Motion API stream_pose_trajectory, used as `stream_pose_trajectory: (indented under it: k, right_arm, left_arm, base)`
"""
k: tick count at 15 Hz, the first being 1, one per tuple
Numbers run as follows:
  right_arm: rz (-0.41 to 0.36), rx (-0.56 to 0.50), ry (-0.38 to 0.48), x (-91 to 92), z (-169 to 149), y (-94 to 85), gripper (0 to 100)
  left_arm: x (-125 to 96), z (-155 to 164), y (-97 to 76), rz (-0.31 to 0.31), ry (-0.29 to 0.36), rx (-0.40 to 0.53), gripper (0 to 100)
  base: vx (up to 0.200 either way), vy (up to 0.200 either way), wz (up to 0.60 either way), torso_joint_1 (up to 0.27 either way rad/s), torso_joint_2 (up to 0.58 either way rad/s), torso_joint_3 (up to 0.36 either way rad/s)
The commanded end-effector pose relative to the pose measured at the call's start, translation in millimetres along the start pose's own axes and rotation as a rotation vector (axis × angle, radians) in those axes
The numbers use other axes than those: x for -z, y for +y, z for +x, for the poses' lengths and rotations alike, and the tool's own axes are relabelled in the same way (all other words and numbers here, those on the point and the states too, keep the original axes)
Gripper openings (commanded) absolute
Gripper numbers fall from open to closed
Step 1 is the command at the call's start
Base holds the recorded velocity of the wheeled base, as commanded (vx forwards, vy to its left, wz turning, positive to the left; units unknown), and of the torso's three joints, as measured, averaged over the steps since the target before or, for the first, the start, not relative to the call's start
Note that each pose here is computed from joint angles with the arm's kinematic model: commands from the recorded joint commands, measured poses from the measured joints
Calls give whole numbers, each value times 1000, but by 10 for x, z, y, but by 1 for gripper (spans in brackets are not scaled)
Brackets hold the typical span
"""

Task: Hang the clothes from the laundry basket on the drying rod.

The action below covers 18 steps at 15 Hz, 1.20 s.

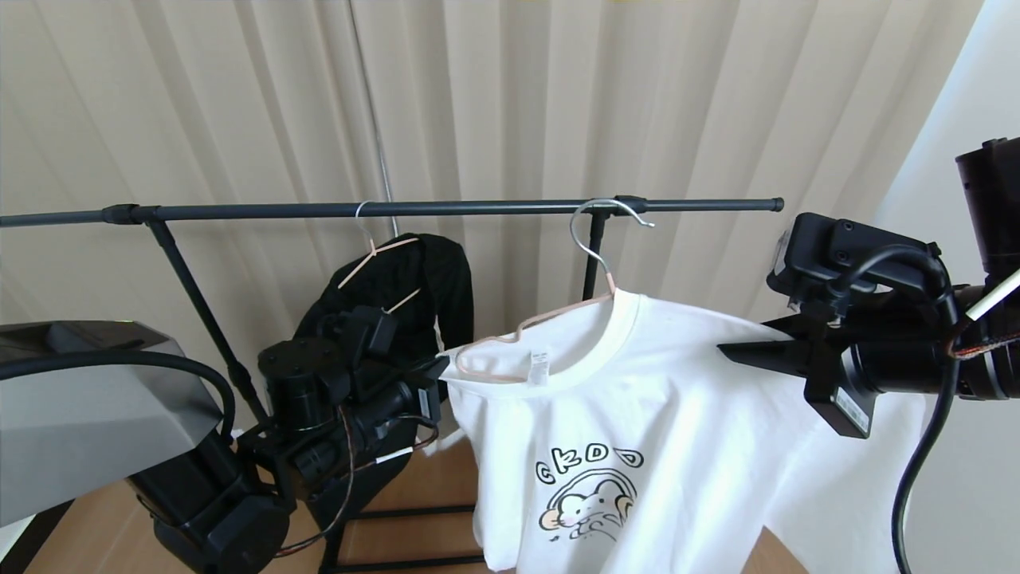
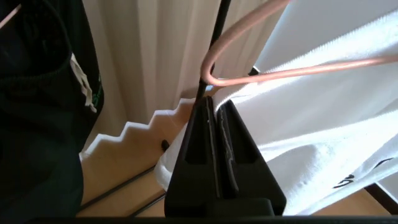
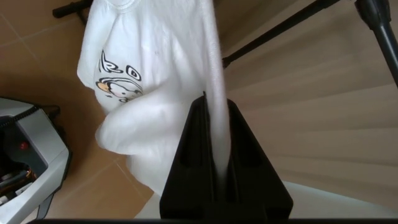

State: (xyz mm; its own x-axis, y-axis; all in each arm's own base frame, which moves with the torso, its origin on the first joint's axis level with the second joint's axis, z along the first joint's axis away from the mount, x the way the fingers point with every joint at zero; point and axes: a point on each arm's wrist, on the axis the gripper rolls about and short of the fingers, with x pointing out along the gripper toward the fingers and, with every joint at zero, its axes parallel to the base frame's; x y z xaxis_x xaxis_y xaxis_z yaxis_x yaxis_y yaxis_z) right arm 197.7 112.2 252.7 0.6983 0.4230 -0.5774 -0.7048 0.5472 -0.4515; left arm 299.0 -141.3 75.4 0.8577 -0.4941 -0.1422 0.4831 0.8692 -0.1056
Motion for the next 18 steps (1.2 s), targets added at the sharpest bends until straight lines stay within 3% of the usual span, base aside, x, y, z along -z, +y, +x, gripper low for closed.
stream_pose_trajectory:
  k: [1, 4, 7, 10, 15, 18]
  right_arm:
    - [-1, 0, -2, 21, -33, 17, 0]
    - [1, -14, 19, 79, 7, 55, 0]
    - [69, 27, -35, 157, 146, 103, 0]
    - [131, 41, -66, 301, 226, 212, 0]
    - [281, 51, -160, 416, 306, 396, 0]
    - [321, 32, -217, 463, 388, 536, 0]
  left_arm:
    - [-39, 17, 24, 0, -17, -6, 0]
    - [-217, -27, -3, 26, -68, 3, 0]
    - [-380, -91, -89, 142, -105, 18, 0]
    - [-585, -112, -150, 202, -118, 23, 0]
    - [-785, -105, -308, 245, -116, 42, 0]
    - [-880, -45, -385, 273, -123, 43, 0]
  base:
    - [0, 0, 0, 0, 0, 0]
    - [0, 0, 0, 0, 0, 0]
    - [0, 0, 0, 0, 0, 0]
    - [0, 0, 0, 0, 0, 0]
    - [0, 0, 0, 0, 0, 0]
    - [0, 0, 0, 0, 0, 0]
